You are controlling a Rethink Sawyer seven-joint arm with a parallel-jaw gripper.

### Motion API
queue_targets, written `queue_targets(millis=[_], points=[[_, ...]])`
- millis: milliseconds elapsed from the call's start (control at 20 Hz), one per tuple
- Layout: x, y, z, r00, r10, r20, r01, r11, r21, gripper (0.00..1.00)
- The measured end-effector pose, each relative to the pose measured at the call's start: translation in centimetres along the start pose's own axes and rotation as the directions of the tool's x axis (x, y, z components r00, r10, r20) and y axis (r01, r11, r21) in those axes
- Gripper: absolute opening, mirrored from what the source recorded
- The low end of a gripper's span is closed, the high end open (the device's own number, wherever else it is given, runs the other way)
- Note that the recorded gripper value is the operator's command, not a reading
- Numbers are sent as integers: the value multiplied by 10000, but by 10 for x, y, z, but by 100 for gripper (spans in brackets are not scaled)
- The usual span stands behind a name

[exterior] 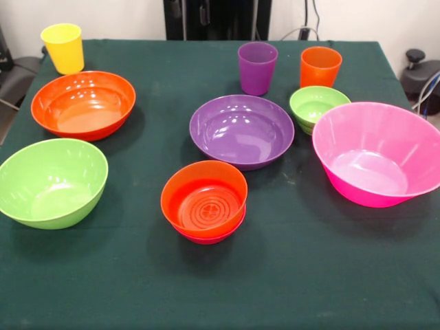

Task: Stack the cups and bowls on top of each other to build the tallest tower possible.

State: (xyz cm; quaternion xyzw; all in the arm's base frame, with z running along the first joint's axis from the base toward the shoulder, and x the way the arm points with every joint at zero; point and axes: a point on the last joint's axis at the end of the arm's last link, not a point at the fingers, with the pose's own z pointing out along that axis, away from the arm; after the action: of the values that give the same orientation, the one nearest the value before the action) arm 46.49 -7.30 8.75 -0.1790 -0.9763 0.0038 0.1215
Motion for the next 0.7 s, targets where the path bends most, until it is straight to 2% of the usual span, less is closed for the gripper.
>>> queue_targets(millis=[150,700], points=[[4,-5,2,10000,-27,-67,27,10000,38,100],[15,-3,9,9989,-413,-223,417,9990,139,100]])
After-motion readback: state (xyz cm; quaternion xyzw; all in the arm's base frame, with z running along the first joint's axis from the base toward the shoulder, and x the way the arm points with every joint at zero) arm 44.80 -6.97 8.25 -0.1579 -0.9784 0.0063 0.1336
